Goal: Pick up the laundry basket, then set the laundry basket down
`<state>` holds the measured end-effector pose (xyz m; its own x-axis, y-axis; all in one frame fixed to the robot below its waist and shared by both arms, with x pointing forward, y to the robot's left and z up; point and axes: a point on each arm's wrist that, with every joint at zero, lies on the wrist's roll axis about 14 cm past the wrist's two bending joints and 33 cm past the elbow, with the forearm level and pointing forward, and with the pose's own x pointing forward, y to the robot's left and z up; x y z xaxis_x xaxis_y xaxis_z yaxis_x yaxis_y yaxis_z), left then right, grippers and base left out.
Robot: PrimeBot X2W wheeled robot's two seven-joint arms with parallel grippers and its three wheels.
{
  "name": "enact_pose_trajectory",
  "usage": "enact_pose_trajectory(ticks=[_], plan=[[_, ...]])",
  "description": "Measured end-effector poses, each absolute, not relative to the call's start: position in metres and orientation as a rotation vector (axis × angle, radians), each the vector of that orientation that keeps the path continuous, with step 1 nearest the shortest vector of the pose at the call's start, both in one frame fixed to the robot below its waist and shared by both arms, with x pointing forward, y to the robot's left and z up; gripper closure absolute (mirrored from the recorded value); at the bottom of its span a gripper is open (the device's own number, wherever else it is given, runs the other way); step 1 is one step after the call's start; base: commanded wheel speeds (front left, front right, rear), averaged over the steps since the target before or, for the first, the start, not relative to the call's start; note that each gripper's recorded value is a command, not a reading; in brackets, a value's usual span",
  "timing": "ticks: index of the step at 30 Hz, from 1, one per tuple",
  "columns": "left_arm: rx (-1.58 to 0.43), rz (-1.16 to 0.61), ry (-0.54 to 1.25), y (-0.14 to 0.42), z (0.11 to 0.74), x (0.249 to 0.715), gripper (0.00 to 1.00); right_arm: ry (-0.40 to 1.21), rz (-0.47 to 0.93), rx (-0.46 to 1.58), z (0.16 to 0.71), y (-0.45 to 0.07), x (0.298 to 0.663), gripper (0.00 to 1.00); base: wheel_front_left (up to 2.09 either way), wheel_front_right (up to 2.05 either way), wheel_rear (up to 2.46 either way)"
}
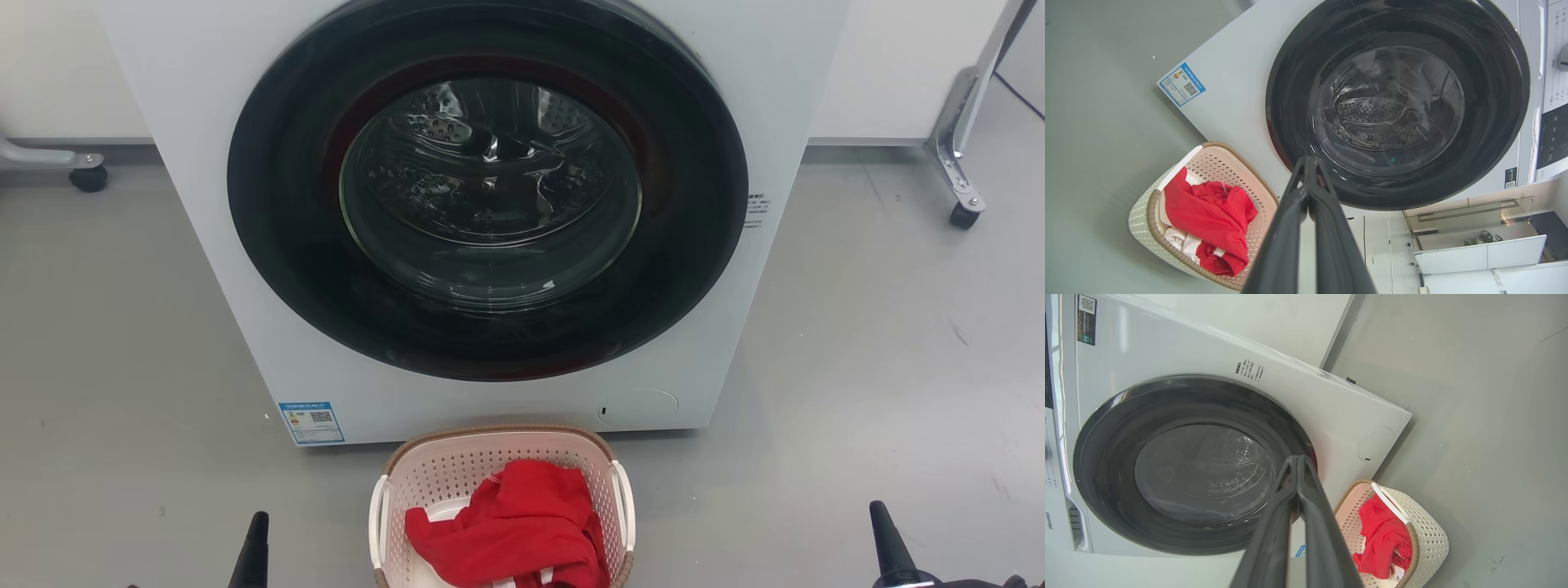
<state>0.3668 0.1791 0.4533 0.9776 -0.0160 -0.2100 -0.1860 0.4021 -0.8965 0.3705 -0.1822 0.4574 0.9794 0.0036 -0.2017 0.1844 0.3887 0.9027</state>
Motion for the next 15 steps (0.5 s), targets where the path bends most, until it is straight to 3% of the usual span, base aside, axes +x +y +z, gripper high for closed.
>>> enact_pose_trajectory(ticks=[15], plan=[[-1.398, 0.081, 0.139, 0.186, 0.468, 0.374, 1.00, 0.117, -0.107, 1.406, 0.470, -0.195, 0.376, 1.00, 0.00, 0.00, 0.00]])
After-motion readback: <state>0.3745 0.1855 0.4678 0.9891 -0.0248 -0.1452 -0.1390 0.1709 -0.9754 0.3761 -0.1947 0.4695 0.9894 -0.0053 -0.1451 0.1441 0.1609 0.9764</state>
